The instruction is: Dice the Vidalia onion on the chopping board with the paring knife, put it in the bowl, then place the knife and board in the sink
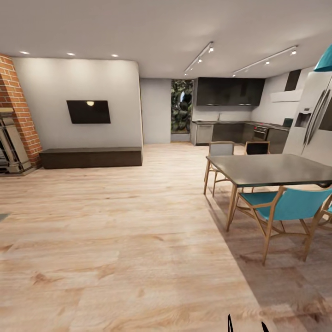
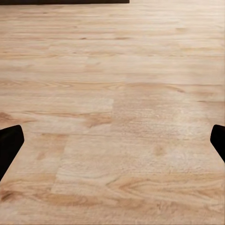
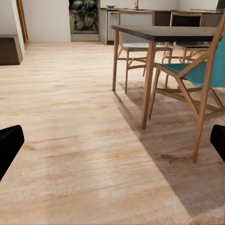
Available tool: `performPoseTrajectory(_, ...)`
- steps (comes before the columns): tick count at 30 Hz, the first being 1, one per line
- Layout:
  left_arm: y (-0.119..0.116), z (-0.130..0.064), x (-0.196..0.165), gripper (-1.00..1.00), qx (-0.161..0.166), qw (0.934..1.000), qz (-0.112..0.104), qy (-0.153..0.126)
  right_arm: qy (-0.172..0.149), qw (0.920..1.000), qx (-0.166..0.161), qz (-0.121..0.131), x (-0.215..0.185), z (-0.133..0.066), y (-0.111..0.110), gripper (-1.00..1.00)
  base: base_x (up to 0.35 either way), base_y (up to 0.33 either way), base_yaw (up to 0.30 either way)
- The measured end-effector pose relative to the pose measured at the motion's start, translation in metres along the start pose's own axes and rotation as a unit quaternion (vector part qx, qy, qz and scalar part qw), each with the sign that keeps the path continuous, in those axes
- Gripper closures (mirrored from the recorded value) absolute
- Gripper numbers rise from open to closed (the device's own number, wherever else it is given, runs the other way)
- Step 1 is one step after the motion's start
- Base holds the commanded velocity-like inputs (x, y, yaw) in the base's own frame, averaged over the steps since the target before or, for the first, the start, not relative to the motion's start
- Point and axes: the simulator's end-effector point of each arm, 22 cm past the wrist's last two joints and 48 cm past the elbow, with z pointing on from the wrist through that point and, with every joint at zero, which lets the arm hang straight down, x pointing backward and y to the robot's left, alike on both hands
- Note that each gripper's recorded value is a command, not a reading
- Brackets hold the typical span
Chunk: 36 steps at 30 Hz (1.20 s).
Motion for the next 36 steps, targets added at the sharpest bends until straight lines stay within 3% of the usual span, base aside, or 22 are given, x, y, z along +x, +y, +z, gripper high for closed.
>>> performPoseTrajectory(36,0.0003,-0.0008,0.003,-1.0,0.0,1.0,0.0,0.003,0.006,1.0,-0.001,-0.001,0.0049,-0.0021,0.0,-1.0,0.322,0.0,0.0)
